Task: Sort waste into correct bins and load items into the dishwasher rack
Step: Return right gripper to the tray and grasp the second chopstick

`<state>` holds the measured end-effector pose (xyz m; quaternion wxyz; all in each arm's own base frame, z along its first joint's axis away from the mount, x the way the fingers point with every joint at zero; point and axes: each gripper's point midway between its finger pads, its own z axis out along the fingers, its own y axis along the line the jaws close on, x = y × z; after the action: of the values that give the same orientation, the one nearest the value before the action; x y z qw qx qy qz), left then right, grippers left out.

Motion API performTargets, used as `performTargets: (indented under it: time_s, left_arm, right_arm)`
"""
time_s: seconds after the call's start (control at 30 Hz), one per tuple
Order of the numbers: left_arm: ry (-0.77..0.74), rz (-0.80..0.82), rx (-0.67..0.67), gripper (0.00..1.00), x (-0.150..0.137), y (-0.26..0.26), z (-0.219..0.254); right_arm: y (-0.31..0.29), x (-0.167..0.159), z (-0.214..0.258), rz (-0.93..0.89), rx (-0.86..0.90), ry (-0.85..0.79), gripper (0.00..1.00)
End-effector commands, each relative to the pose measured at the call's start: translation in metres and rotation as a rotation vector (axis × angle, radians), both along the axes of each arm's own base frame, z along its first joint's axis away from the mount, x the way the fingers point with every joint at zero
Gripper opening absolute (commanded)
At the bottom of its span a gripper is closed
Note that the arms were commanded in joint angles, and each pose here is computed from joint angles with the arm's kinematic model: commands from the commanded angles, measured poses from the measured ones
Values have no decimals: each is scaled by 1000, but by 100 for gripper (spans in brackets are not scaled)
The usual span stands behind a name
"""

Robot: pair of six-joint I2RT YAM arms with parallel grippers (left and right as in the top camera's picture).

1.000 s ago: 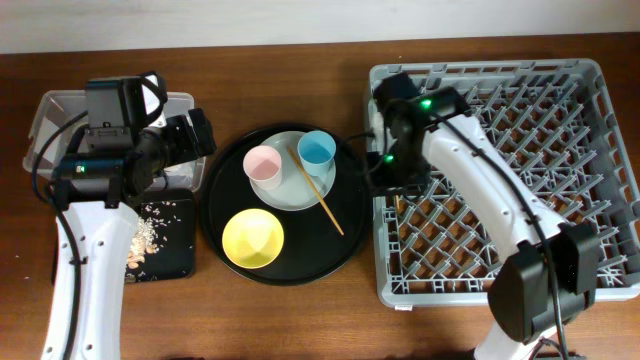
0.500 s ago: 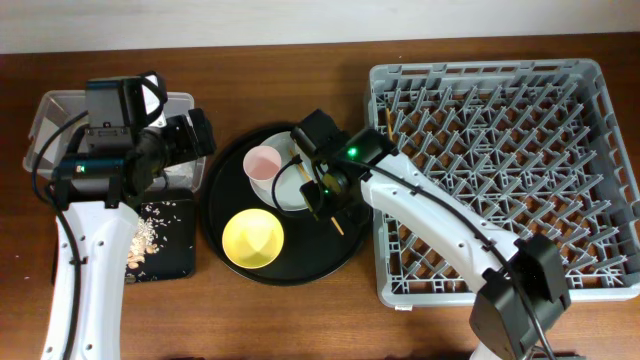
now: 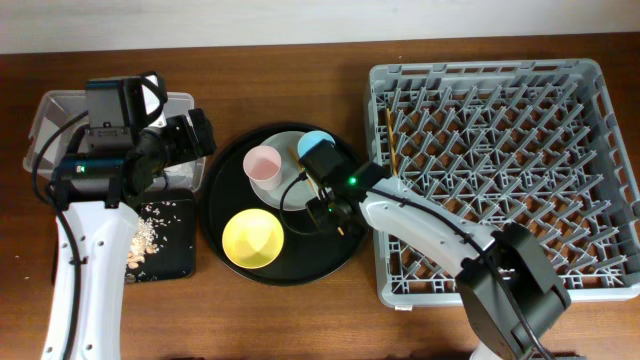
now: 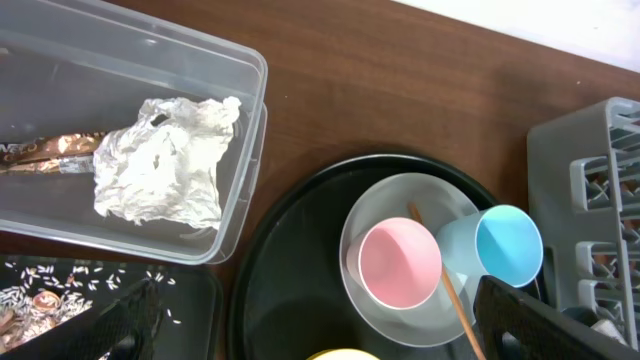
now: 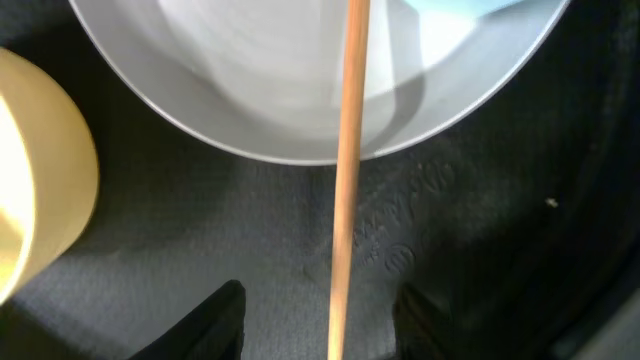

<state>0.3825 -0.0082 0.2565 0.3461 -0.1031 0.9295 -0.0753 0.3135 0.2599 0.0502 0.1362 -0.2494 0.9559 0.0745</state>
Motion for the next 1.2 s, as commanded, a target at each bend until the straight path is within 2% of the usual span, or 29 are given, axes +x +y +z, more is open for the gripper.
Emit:
performTargets:
  time_s: [0.0, 0.13, 0.23, 0.33, 0.53, 0.7, 0.87, 0.97, 1.17]
  left_arm:
    - [-16, 4, -1, 99, 1, 1, 6]
    - [-16, 4, -1, 99, 1, 1, 6]
    - [-16, 4, -1, 99, 1, 1, 6]
    - [-16, 4, -1, 99, 1, 1, 6]
    - [-16, 4, -1, 99, 1, 1, 6]
    - [-16, 4, -1, 99, 1, 1, 6]
    - [-16, 4, -1, 99, 1, 1, 6]
    - [-16, 4, -1, 99, 1, 1, 6]
    - [-16, 4, -1, 99, 1, 1, 6]
  right_arm:
    - [-6, -3, -10, -1, -14, -21, 49]
    - [-10, -7, -19, -2, -22, -17, 48]
    - [-11, -8, -21, -1, -26, -10, 38]
    - [-11, -9, -21, -2, -26, -9, 34]
    - [-8, -23, -23, 18, -2, 58, 19]
    - [-7, -30, -22, 25, 8, 94, 13]
    - [0, -25, -7, -12, 33, 102, 11]
    - [5, -20, 10, -13, 36, 100, 4]
    - [11, -13, 59, -37, 54, 101, 4]
